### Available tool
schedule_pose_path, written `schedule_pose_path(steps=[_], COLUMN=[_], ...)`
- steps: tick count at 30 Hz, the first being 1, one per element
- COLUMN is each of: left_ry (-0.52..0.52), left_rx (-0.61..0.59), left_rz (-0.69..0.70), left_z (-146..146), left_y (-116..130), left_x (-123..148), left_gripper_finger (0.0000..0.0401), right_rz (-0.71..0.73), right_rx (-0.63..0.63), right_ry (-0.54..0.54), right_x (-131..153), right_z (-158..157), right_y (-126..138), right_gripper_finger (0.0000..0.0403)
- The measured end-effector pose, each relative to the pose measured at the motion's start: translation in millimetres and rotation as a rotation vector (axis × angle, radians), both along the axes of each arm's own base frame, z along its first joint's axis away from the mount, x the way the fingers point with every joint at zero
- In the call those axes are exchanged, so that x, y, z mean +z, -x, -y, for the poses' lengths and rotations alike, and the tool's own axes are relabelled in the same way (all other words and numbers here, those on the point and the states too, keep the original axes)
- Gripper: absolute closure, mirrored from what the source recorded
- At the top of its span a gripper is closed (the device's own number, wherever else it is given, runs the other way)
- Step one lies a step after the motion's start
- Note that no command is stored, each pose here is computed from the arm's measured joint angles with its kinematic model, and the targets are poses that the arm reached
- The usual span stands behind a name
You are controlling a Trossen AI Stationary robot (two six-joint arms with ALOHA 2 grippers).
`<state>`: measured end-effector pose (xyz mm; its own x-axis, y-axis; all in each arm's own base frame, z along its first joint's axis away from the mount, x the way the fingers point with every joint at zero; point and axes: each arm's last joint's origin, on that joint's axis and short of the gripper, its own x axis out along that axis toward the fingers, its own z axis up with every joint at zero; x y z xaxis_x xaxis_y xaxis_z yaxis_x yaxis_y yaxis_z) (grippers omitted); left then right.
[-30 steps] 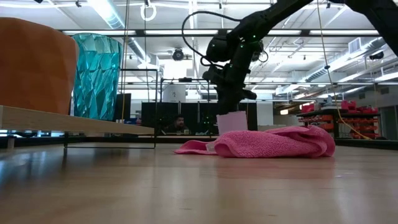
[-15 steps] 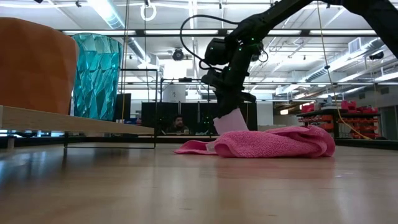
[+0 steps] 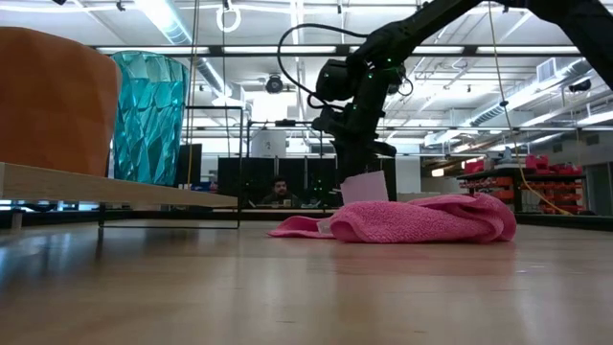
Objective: Stack small to large cups/mugs on shelf
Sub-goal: Put the violet mug on the shelf
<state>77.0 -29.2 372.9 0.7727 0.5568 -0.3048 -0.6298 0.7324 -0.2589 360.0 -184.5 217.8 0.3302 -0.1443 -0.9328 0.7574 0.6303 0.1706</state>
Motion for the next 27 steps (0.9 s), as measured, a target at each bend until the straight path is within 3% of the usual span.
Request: schedule_pose_path(steps=[12,20,27], left_ry=[0.0,0.0,0.0], left_rx=[0.0,0.0,0.0], left_rz=[0.0,-0.001,-0.001], left_z=[0.1,0.1,0.1], left_y=[-0.1,-0.1,-0.1], left_x=[0.0,0.0,0.0], left_gripper_finger=[0.0328,0.0338,0.0337], right_rz=[-0.077,-0.09,-0.097], right_rx=[-0.017,0.018,0.043], right_ry=[0.016,0.049,0.063], right_x=[-1.7,0.0,0.7], right_z=[-1.2,-0.8,-1.1], right_y=[5.7,6.3,6.6], right_gripper_finger=[0.035,0.0392,0.0395])
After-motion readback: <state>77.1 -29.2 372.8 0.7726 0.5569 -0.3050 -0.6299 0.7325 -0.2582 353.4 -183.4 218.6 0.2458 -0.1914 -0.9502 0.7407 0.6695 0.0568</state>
